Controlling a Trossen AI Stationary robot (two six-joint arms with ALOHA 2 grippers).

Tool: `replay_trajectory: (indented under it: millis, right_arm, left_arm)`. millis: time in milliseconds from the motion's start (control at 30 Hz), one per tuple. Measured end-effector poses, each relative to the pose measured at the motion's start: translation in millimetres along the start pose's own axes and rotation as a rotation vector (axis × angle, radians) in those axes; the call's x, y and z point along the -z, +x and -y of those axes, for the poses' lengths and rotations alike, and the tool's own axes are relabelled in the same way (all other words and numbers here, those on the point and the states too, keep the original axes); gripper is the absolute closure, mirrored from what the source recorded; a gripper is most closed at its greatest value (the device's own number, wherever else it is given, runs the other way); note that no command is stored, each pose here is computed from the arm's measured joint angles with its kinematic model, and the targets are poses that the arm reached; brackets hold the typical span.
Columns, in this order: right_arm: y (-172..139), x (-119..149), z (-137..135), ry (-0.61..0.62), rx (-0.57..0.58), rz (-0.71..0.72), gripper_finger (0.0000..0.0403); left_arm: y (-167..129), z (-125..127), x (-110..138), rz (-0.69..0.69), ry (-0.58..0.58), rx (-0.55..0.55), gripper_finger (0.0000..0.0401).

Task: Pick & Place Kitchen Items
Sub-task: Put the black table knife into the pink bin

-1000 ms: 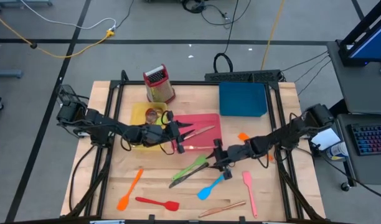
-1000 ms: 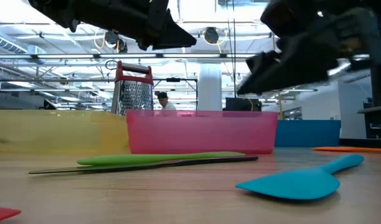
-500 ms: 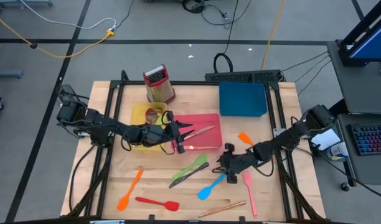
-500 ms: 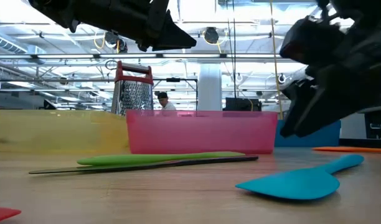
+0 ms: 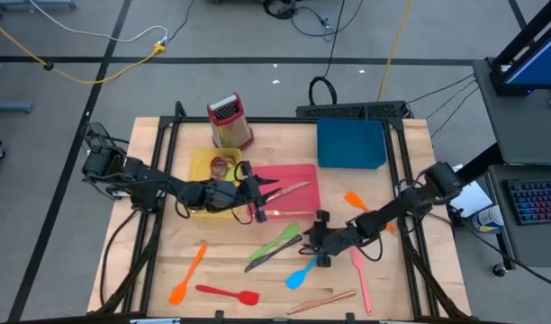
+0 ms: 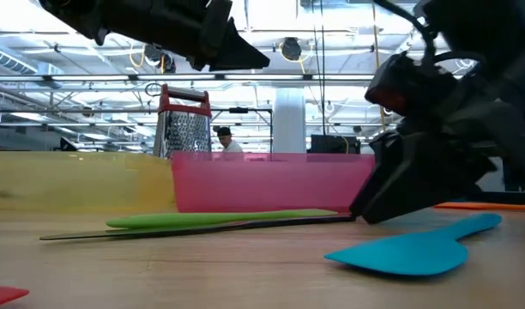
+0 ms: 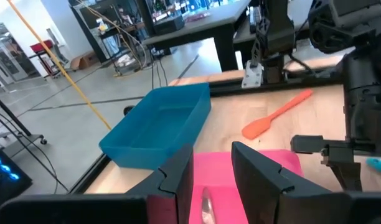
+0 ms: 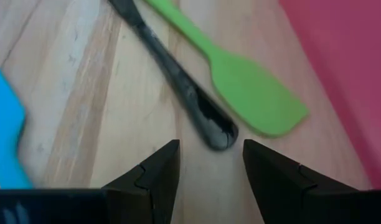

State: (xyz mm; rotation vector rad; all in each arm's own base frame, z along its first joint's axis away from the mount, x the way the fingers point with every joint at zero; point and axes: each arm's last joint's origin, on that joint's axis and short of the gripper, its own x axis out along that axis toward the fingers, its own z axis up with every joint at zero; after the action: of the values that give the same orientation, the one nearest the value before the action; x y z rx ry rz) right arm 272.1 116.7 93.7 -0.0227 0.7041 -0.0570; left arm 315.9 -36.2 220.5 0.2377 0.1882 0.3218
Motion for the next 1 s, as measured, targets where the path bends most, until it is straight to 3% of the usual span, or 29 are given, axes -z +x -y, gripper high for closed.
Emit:
replay_trajectory:
  millis: [200,467,700,867,1000]
  right_arm:
    - [8,-3,4,-0.055,-0.019,0.038,0.0232]
    - [12,-5,13,-0.050,-0.177,-0.009,0.0236]
    - [11,-3,9,-0.183,-0.198,-0.002,0.0289]
    - [9,-1,3,-0.199,-0.257,-0.013,0.0339]
    - [6,3,-5,-0.149,-0.300,-0.048,0.0351]
  left_arm:
    - [0,1,4,-0.040,0.010,0.007,0.0286]
    - [-1,2,8,-0.071,0.024,0.015,0.0286]
    - [-1,2,8,-0.072,0.009,0.014,0.0286]
    - [-1,2,8,-0.072,0.001,0.014,0.0286]
    - [-1,2,8,-0.072,-0.014,0.013,0.0286]
